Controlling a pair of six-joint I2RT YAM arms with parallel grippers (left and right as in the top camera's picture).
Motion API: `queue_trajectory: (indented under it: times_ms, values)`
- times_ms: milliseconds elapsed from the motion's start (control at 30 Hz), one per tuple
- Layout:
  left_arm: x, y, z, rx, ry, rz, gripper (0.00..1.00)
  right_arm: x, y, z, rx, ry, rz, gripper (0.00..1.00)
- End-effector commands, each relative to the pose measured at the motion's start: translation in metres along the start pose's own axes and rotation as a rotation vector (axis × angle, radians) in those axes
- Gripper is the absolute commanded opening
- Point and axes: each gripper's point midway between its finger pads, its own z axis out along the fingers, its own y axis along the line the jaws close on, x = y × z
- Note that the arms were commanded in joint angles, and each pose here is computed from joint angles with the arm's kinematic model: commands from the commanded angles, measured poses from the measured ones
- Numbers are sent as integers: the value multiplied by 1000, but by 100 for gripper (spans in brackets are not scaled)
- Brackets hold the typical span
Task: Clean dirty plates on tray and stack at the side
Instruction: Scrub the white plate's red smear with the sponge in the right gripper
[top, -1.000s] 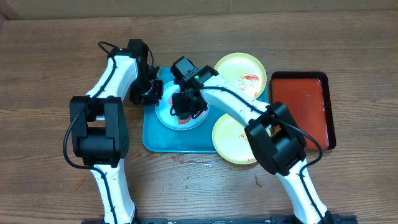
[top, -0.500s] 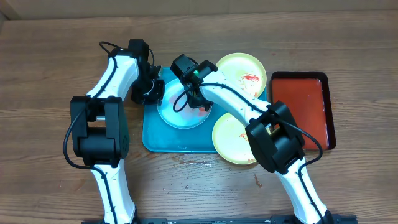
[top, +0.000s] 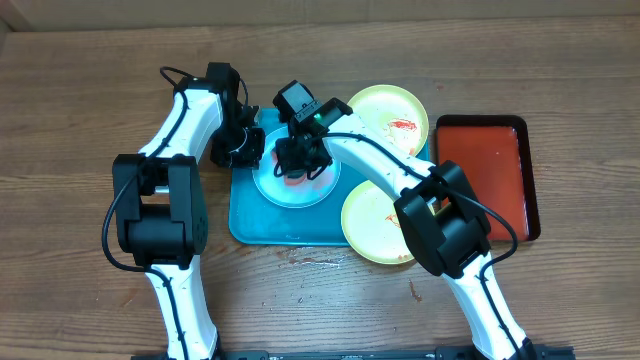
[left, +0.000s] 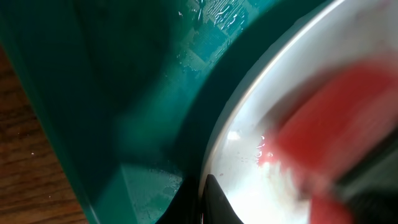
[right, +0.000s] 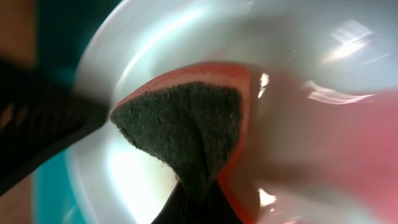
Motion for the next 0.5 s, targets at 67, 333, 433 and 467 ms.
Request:
queue_trajectory:
  times_ms: [67, 333, 433, 467]
  values:
    - [-1, -2, 2, -5, 4, 22, 4, 34, 10, 5, -86, 153, -27, 4]
    - [-1, -2, 2, -5, 4, 22, 4, 21, -103, -19, 487, 37, 94, 4]
    - [-1, -2, 2, -5, 3, 22, 4, 4, -119, -28, 591, -52, 89, 4]
    - [-1, -2, 2, -5, 3, 22, 4, -1, -120, -29, 600, -76, 87, 4]
